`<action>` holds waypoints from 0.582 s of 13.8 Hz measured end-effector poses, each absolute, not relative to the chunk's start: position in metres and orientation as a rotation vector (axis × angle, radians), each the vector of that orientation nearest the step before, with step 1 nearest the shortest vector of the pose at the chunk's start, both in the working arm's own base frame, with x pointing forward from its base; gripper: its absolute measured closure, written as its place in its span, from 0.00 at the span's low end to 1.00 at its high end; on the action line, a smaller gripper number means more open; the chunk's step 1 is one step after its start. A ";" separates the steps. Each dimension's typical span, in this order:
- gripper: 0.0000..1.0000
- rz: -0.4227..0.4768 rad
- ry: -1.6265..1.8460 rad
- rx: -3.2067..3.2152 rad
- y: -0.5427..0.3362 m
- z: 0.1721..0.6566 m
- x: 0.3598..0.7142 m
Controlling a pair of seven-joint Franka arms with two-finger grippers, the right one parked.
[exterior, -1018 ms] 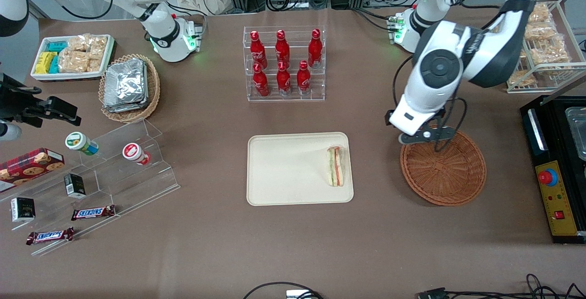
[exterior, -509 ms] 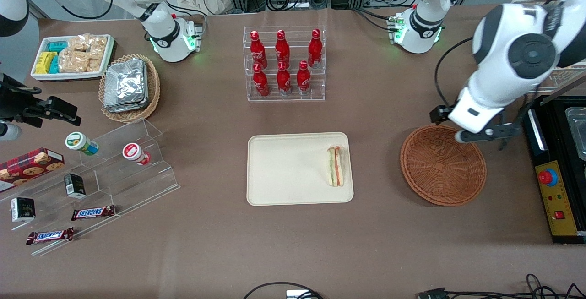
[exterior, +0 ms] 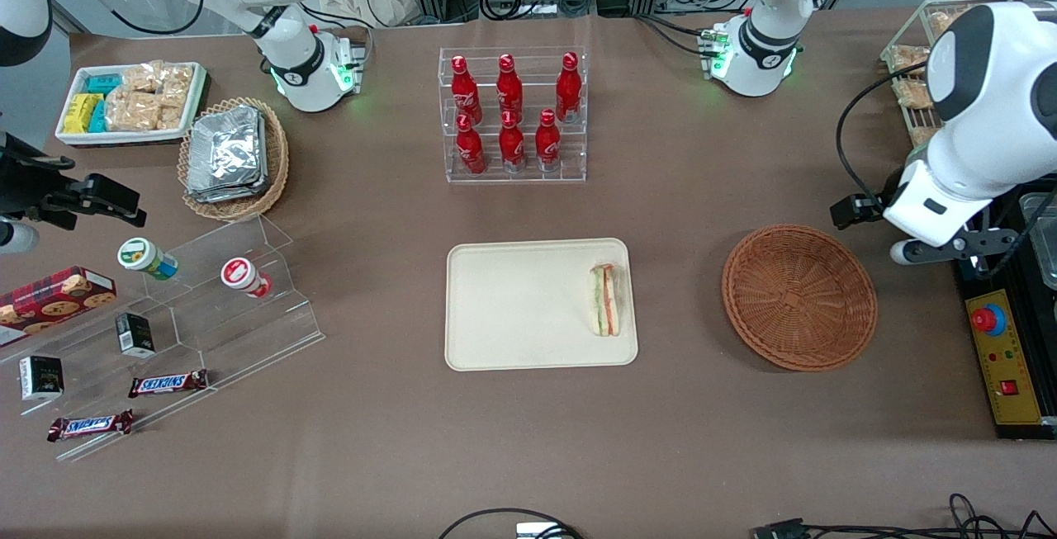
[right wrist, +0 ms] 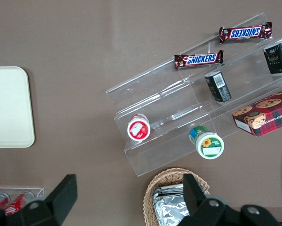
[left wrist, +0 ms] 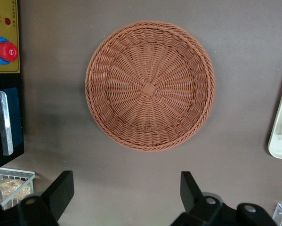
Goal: Place sandwich from basket to tray
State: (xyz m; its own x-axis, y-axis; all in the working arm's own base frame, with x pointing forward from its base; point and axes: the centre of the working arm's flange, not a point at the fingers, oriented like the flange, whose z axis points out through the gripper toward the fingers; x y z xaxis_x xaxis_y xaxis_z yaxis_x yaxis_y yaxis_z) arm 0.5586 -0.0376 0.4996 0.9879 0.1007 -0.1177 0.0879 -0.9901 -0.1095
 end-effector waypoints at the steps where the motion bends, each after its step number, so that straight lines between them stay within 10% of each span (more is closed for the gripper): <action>1: 0.00 0.190 -0.143 -3.032 -0.037 0.498 0.560; 8: 0.00 0.177 -0.131 -3.073 -0.005 0.508 0.567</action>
